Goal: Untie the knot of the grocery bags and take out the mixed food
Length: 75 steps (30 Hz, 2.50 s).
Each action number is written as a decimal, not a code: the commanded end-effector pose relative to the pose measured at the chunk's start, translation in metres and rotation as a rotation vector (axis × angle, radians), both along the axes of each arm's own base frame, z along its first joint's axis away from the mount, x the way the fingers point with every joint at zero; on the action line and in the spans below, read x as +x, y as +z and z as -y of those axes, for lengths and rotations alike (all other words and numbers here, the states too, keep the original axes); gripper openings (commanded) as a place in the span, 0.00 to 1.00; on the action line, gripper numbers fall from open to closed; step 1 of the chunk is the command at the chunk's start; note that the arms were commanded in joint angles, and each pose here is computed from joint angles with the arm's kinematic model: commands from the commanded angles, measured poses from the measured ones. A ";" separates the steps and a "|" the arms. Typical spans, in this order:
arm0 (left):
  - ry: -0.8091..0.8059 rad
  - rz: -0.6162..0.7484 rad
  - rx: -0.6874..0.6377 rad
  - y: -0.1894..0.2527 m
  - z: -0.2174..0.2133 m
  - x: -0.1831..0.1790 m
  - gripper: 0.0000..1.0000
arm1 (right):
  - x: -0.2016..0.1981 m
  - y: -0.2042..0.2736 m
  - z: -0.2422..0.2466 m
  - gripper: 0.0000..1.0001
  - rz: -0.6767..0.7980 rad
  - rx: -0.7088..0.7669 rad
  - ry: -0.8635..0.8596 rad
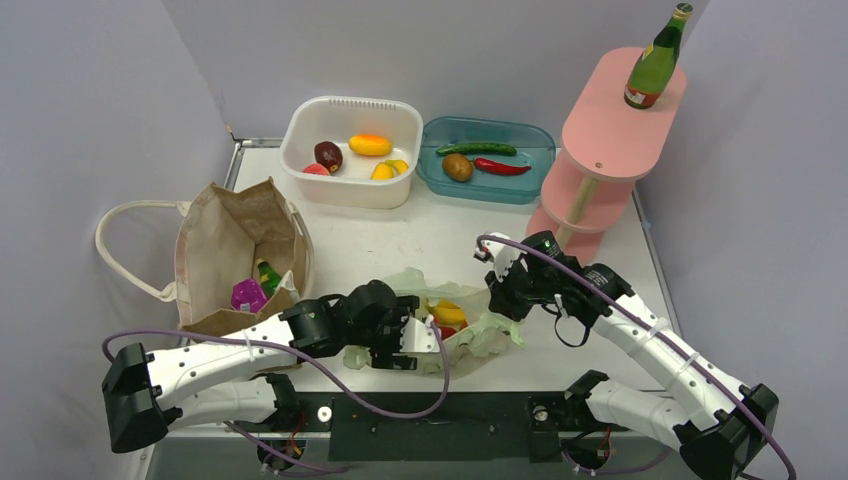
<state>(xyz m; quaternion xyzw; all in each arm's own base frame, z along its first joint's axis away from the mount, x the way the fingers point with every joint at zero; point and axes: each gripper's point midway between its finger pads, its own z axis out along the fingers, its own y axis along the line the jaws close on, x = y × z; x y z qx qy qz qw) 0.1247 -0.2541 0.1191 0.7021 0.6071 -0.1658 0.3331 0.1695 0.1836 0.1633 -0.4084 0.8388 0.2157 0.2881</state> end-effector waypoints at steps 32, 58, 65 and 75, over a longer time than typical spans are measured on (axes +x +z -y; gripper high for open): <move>0.252 -0.143 -0.020 -0.018 0.030 0.022 0.33 | -0.004 -0.004 0.001 0.00 0.006 0.010 0.013; -0.003 0.080 -0.719 0.200 0.079 0.020 0.00 | 0.004 -0.005 0.005 0.00 0.038 -0.008 -0.015; -0.006 0.345 -0.845 0.235 0.066 0.024 0.00 | 0.010 -0.010 0.012 0.00 0.056 -0.045 -0.040; -0.077 0.483 -0.791 0.214 0.057 0.020 0.00 | 0.022 0.039 0.007 0.16 0.157 0.021 -0.026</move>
